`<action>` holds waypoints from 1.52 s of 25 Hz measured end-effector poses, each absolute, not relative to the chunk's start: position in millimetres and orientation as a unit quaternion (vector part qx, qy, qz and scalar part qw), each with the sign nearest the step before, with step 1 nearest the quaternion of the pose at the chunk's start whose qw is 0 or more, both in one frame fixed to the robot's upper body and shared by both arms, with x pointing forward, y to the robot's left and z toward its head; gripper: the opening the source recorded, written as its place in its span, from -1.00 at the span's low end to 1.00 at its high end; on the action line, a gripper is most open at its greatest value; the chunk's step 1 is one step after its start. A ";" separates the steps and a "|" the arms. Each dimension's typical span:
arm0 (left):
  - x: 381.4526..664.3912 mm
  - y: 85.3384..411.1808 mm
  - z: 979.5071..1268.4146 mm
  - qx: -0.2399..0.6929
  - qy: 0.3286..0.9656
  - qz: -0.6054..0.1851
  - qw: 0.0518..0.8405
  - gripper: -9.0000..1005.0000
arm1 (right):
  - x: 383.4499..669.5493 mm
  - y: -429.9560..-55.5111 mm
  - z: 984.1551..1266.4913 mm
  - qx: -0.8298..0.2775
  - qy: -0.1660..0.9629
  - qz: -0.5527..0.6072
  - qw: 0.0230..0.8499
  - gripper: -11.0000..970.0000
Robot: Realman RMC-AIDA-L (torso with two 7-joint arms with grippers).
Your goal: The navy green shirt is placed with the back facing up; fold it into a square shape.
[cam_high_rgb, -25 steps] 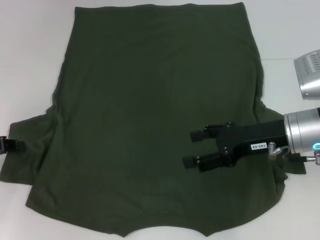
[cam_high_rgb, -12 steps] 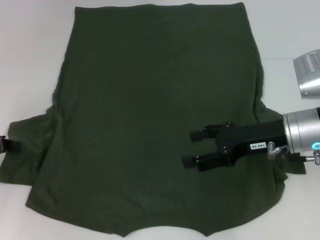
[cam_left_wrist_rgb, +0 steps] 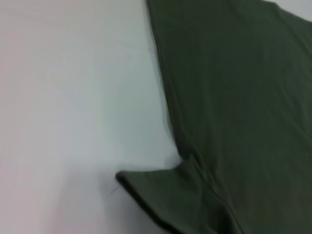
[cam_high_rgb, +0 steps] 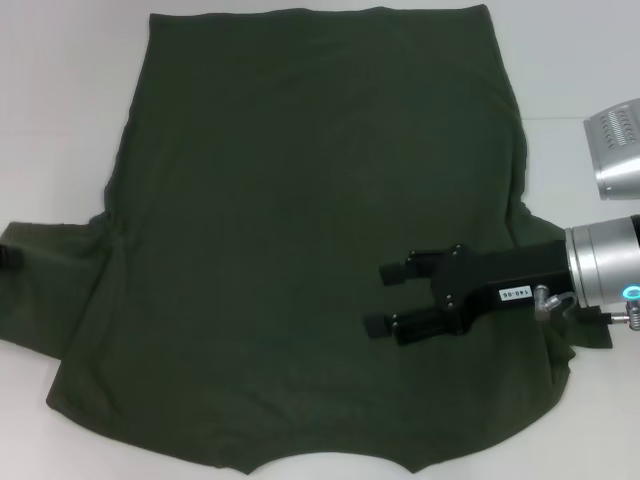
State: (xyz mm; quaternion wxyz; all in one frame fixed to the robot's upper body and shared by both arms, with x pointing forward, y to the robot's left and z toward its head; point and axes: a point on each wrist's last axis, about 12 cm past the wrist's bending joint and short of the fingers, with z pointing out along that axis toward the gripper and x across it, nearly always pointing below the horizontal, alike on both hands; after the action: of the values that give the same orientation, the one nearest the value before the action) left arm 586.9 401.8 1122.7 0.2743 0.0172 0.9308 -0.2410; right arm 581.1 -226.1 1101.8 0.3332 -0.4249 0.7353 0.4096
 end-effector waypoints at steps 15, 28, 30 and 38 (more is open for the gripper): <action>624.2 382.4 1166.8 0.090 0.953 -0.186 0.223 -0.97 | 576.8 -227.9 1095.0 -0.431 0.742 0.401 0.319 0.88; 648.7 361.8 1204.6 0.146 0.965 -0.119 0.184 -0.97 | 578.1 -227.7 1096.3 -0.434 0.742 0.399 0.321 0.88; 651.5 359.1 1209.6 0.152 0.966 -0.107 0.178 -0.97 | 578.0 -227.9 1096.3 -0.433 0.742 0.399 0.321 0.88; 658.4 340.0 1225.2 0.178 0.964 -0.114 0.161 -0.97 | 578.1 -228.7 1096.0 -0.432 0.742 0.397 0.323 0.87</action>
State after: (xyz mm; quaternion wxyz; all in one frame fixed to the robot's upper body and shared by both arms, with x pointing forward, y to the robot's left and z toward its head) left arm 658.4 340.0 1225.2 0.1605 0.1780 0.9642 -0.1137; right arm 578.1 -228.7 1096.0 0.3235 -0.4324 0.7419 0.3975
